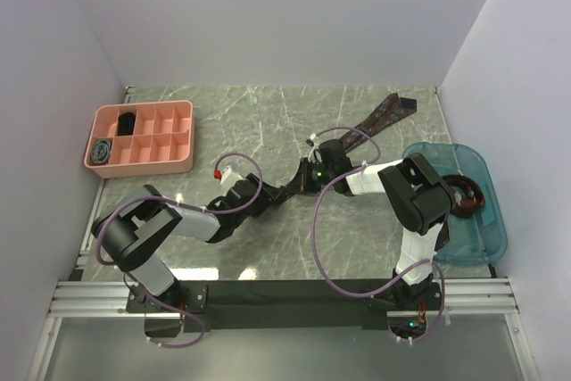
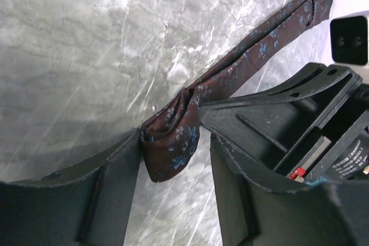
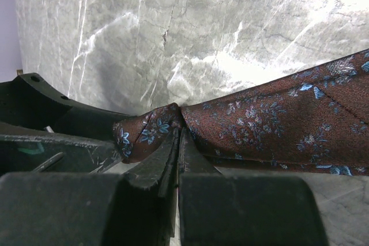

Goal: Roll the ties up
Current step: Roll the tie

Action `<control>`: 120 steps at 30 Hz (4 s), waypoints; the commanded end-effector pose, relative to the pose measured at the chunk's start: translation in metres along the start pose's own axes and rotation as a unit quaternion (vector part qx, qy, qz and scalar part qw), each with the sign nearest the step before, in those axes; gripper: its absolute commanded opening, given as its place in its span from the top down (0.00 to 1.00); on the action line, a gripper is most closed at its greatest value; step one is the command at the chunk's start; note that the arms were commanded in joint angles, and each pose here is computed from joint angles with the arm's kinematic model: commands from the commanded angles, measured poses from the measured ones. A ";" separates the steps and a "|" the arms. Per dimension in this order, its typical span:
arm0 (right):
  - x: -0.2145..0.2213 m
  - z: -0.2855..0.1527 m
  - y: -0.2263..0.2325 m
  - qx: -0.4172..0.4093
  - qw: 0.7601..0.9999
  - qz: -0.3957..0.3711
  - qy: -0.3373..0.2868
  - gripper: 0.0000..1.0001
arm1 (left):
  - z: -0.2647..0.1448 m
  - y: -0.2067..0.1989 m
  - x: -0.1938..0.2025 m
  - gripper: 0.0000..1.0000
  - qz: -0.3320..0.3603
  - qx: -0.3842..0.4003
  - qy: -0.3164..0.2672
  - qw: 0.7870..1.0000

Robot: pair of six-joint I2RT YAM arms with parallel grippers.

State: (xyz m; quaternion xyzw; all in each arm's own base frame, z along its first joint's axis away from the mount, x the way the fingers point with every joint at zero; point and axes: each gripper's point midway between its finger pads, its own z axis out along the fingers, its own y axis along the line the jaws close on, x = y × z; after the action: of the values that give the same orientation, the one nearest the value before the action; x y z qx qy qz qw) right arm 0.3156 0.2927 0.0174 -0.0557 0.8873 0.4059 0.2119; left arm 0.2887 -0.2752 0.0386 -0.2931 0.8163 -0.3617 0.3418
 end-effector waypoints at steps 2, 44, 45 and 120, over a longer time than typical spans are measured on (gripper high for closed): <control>0.027 -0.006 -0.049 0.089 0.995 0.025 0.025 1.00 | 0.005 0.013 0.006 0.44 -0.003 -0.016 0.005 1.000; -0.015 -0.023 -0.031 0.112 0.992 0.002 -0.052 0.85 | -0.025 -0.005 -0.026 0.99 0.155 -0.098 -0.005 0.983; -0.013 -0.019 -0.035 0.114 0.992 0.014 -0.050 0.85 | -0.026 -0.005 -0.028 0.99 0.158 -0.101 -0.006 0.982; -0.004 0.021 0.068 -0.024 0.994 -0.094 -0.052 0.81 | -0.023 0.005 -0.046 0.99 0.191 -0.239 0.080 0.949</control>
State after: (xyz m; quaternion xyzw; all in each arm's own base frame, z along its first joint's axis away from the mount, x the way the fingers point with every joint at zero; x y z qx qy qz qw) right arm 0.2972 0.3622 0.0418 -0.1260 0.8614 0.4144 0.2652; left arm 0.2870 -0.2197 0.0574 -0.1659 0.9497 -0.0877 0.2509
